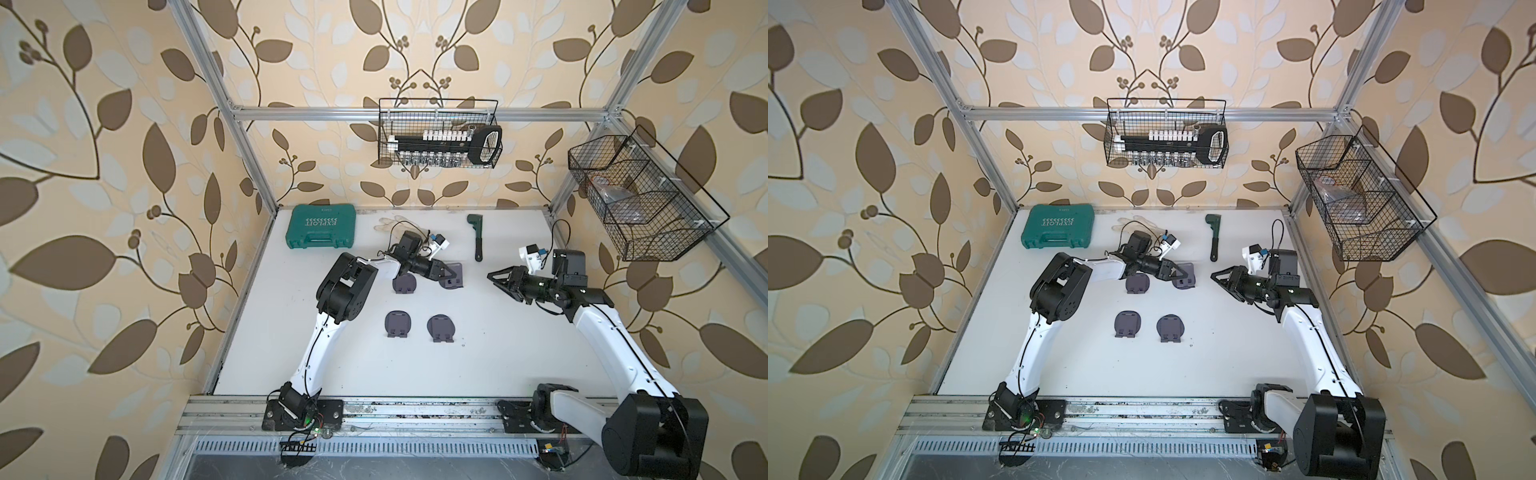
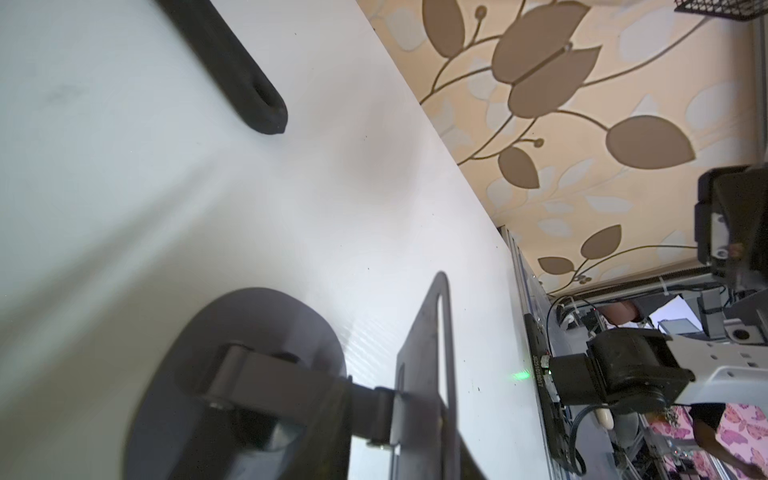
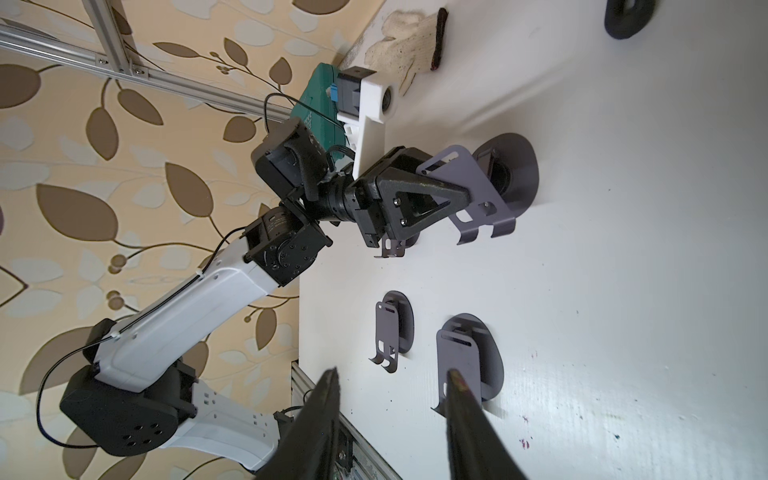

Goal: Open the phone stand
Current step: Place the phone stand at the center of the board, then pick up the phone stand at the center of the board.

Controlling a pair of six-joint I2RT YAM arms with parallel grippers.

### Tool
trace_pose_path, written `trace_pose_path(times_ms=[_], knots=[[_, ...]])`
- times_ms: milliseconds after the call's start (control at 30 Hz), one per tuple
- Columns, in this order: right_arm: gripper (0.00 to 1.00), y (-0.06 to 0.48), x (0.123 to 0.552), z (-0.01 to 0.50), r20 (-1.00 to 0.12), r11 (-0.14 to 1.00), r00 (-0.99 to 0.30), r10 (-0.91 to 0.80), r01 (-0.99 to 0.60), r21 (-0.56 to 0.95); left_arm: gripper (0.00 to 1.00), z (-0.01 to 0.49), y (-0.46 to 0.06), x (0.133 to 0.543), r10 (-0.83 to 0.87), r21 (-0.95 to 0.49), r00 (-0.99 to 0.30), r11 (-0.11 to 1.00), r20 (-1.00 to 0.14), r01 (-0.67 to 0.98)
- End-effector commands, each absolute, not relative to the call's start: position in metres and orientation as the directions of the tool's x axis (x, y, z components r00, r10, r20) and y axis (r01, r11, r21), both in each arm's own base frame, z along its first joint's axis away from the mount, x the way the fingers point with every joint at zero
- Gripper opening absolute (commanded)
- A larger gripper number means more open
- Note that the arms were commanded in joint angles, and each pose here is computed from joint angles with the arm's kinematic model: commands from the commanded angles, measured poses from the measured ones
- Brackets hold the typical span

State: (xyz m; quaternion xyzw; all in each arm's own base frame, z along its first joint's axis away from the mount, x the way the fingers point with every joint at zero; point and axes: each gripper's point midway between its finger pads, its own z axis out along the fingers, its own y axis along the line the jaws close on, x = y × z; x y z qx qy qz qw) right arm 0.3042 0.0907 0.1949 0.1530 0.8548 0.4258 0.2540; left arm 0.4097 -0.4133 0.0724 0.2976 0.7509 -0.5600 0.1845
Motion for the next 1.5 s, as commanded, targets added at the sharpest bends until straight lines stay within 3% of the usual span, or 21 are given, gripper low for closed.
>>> trace_pose_path(times_ms=[0,100,333,433,567,733,1033,1467], knots=[[0.42,0.088,0.301,0.201,-0.36,0.612,-0.806,0.469,0.003,0.791,0.36,0.097,-0.41,0.41,0.213,-0.704,-0.743,0.237,-0.635,0.67],[0.47,0.087,0.298,0.209,-0.392,0.624,-0.792,0.468,-0.017,0.781,0.48,0.104,-0.407,0.413,0.205,-0.695,-0.744,0.267,-0.636,0.668],[0.5,0.083,0.293,0.219,-0.436,0.652,-0.768,0.469,-0.031,0.757,0.5,0.142,-0.385,0.413,0.206,-0.66,-0.749,0.367,-0.63,0.656],[0.51,0.084,0.292,0.224,-0.449,0.662,-0.765,0.462,-0.04,0.749,0.56,0.156,-0.374,0.408,0.23,-0.631,-0.74,0.402,-0.632,0.664],[0.51,0.086,0.291,0.232,-0.464,0.671,-0.761,0.454,-0.051,0.739,0.55,0.155,-0.34,0.42,0.202,-0.63,-0.799,0.52,-0.566,0.577],[0.51,0.101,0.288,0.234,-0.484,0.701,-0.774,0.407,-0.075,0.709,0.52,0.139,-0.28,0.429,0.042,-0.701,-0.882,0.59,-0.47,0.401],[0.46,0.139,0.289,0.216,-0.442,0.725,-0.848,0.293,-0.104,0.681,0.52,0.091,-0.253,0.402,-0.022,-0.702,-0.894,0.628,-0.447,0.335],[0.41,0.174,0.3,0.191,-0.408,0.764,-0.886,0.218,-0.105,0.637,0.52,0.086,-0.224,0.414,-0.086,-0.701,-0.877,0.639,-0.473,0.315]])
